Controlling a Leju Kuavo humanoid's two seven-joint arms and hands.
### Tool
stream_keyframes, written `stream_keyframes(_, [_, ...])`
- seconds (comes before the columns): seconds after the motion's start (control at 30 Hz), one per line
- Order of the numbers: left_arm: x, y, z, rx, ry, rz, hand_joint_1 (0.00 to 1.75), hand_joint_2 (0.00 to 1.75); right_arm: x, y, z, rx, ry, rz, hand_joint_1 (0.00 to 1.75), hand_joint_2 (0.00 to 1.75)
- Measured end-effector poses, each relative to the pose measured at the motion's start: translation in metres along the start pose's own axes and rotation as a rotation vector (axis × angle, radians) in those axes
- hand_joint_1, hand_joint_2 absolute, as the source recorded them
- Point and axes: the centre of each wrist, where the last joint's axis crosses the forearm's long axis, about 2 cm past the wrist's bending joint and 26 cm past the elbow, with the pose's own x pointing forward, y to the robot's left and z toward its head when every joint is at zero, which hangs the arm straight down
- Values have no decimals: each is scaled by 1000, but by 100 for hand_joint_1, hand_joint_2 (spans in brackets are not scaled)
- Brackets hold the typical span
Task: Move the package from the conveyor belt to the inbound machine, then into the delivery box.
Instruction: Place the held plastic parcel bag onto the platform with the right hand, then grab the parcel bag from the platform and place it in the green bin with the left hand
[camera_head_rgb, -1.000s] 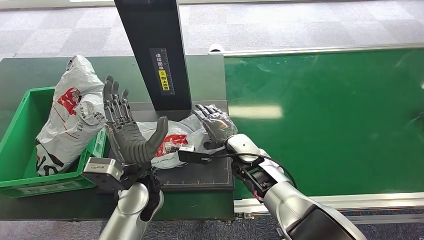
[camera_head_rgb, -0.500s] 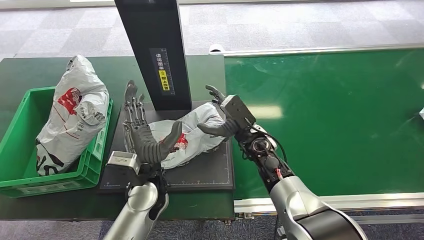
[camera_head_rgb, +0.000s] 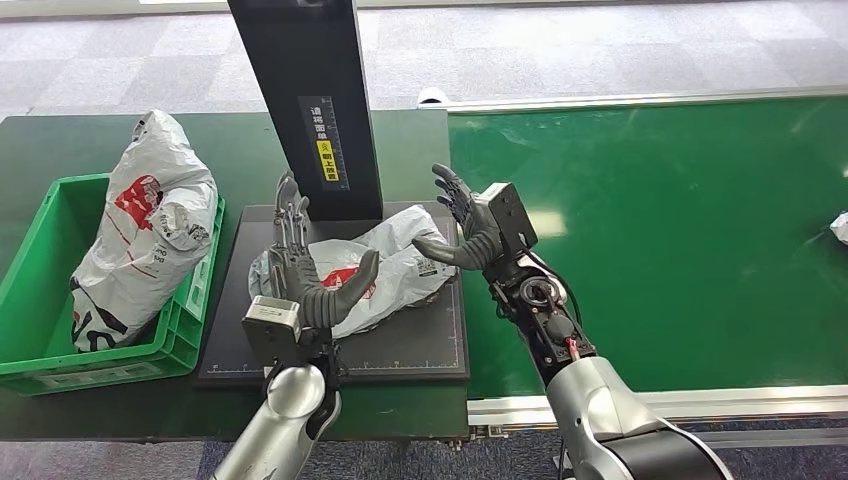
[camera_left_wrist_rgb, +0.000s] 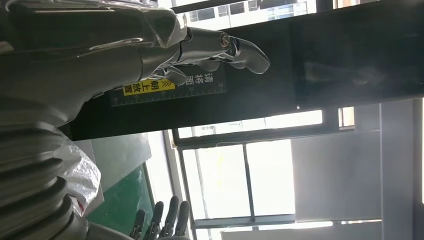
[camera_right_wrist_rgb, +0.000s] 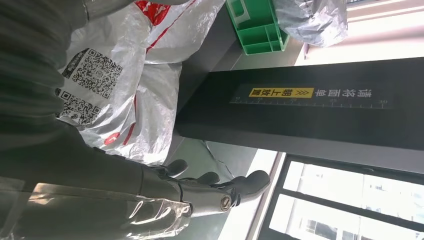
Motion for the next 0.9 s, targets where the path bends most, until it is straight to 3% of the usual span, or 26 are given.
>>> stream_keyframes(0.1, [-2,0,1,-20,30,-8,0,175,0,0,0,9,-11,-57,0,175])
stream_keyframes(0.23, [-10,1,4,-127,164,-118,0,175,7,-4,-3,-40,-76,-158,0,175])
stream_keyframes(0.47, [-27,5,23,-305,289,-464,0,175,24,-14,-3,-157,-137,-82,0,175])
stream_keyframes(0.77, [-42,14,37,-433,371,-721,0,175,-33,-11,61,-288,-104,-71,0,175])
stream_keyframes(0.9, [-48,16,41,-489,415,-798,0,175,-47,-8,85,-366,-102,-67,0,175])
